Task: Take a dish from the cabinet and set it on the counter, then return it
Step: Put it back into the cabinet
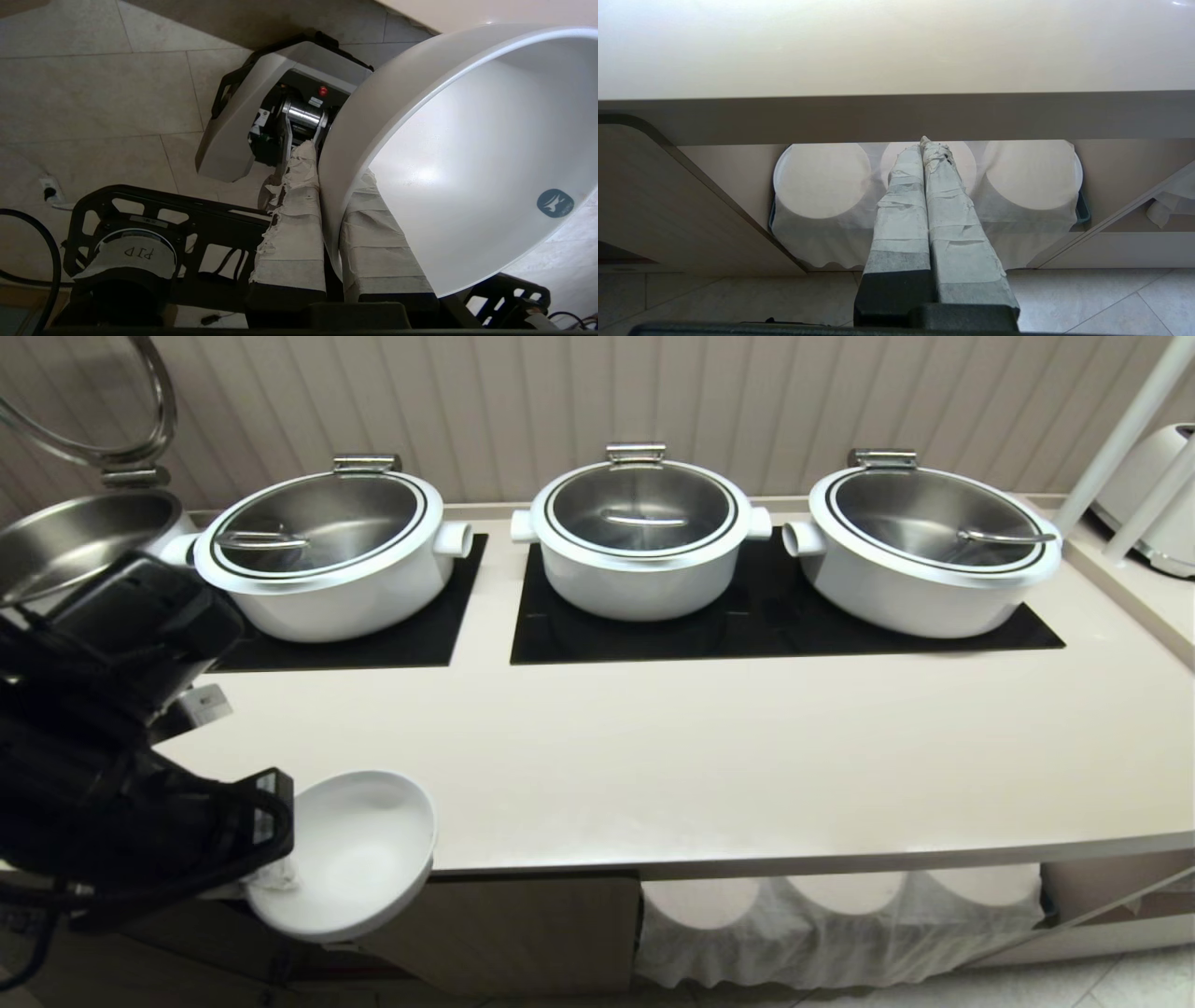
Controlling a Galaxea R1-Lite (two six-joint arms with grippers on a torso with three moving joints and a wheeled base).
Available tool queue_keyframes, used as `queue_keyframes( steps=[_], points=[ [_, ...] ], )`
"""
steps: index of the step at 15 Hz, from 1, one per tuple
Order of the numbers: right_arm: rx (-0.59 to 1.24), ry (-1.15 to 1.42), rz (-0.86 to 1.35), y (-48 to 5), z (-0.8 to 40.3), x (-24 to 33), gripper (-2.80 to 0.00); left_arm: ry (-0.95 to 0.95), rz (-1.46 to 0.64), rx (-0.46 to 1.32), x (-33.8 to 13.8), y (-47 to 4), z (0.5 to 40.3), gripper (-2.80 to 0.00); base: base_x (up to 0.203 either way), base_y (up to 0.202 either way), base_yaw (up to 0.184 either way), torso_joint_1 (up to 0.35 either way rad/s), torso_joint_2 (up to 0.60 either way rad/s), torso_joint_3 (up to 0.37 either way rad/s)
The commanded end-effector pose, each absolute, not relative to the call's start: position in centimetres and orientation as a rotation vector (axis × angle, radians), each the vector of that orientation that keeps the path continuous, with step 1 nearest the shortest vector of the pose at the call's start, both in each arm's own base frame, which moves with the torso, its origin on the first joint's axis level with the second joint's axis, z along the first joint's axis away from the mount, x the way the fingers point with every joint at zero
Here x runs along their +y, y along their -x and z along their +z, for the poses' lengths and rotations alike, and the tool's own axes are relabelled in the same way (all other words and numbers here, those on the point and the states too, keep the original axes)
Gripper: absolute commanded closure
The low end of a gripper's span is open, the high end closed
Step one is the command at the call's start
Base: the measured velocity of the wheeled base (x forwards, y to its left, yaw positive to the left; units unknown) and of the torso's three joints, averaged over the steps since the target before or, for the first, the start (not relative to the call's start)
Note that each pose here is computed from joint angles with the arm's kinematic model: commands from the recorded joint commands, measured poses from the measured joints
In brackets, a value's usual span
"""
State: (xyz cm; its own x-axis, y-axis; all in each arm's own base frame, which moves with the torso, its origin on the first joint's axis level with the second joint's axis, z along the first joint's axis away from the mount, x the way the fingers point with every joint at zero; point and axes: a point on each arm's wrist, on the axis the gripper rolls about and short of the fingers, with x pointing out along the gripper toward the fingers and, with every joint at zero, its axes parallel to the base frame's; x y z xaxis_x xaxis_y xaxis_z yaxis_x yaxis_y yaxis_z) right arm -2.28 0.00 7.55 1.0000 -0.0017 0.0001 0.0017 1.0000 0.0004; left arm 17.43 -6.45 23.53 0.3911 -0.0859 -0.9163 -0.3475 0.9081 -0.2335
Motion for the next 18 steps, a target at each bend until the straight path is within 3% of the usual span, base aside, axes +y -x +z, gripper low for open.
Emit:
queue_keyframes(
  steps=[1, 7, 18],
  points=[
    [0.000, 0.000, -0.002, 2.3, 7.5, 0.0, 0.00, 0.444, 0.150, 1.113, -5.2, -14.1, 23.1, 0.00, 0.000, 0.000, 0.000, 0.000, 0.00, 0.000],
    [0.000, 0.000, 0.000, 2.3, 7.5, 0.0, 0.00, 0.374, 0.054, 1.058, -3.6, -9.1, 21.7, 0.00, 0.000, 0.000, 0.000, 0.000, 0.00, 0.000],
    [0.000, 0.000, -0.002, 2.3, 7.5, 0.0, 0.00, 0.307, 0.011, 1.062, -3.2, -8.2, 21.1, 0.00, 0.000, 0.000, 0.000, 0.000, 0.00, 0.000]
  ],
)
